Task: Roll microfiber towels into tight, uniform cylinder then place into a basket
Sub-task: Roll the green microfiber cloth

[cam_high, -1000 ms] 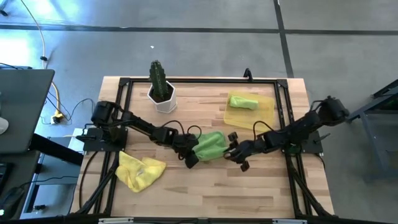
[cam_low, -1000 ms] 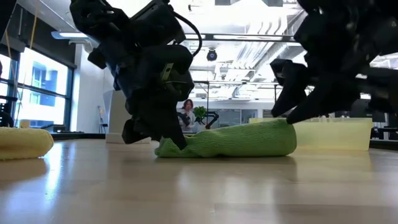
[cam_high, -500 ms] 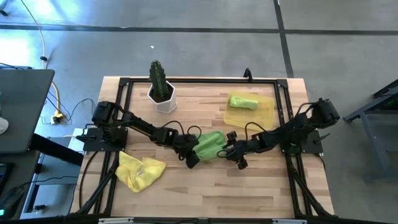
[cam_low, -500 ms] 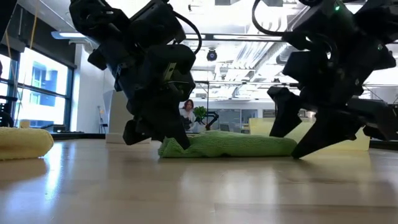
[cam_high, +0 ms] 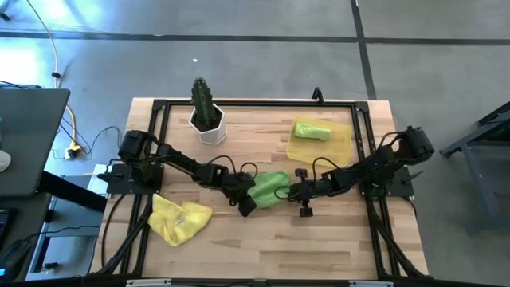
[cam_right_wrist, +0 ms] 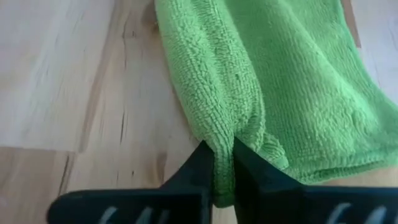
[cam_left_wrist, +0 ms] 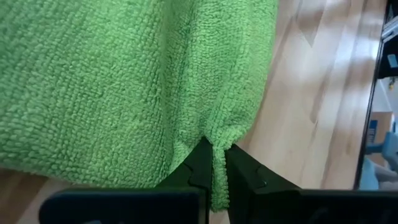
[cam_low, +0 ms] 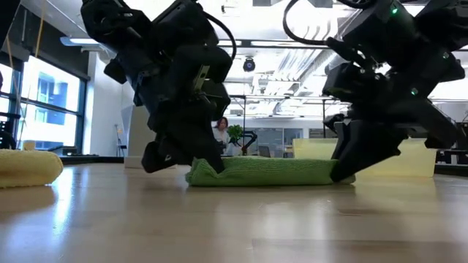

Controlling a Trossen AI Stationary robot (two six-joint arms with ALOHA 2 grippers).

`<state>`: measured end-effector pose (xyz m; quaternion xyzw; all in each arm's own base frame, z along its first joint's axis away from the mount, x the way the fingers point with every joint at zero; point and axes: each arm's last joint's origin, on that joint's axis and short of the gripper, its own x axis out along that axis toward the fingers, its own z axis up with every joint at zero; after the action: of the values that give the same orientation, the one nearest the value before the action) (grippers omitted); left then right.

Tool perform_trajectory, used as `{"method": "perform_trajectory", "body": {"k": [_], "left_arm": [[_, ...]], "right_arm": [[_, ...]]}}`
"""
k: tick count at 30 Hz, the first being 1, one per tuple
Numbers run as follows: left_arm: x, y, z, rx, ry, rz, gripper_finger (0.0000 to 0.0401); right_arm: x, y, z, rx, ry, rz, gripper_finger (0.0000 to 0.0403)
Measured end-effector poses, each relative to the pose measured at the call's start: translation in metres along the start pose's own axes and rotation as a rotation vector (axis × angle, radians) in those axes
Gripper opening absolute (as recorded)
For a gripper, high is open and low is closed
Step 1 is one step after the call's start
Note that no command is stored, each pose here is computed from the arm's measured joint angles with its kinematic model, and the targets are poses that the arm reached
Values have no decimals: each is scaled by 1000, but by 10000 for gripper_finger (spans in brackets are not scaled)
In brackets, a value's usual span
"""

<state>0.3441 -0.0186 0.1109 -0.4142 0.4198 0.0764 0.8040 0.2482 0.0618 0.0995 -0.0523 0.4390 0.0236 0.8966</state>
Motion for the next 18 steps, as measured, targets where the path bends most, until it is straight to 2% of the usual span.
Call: {"method": "perform_trajectory", "body": {"k": [4, 12, 15, 18], "left_arm": [[0, -2, -1, -36, -2, -13, 13], [1, -10, -3, -43, -18, -57, 13], [2, -12, -6, 8, -21, -51, 13], [3, -16, -10, 101, -48, -29, 22]], "right_arm": [[0, -2, 0, 105, 8, 38, 14], [3, -16, 2, 367, 53, 321, 3], [3, -23, 3, 466, 65, 432, 2], [3, -29, 3, 562, 90, 479, 2]]}}
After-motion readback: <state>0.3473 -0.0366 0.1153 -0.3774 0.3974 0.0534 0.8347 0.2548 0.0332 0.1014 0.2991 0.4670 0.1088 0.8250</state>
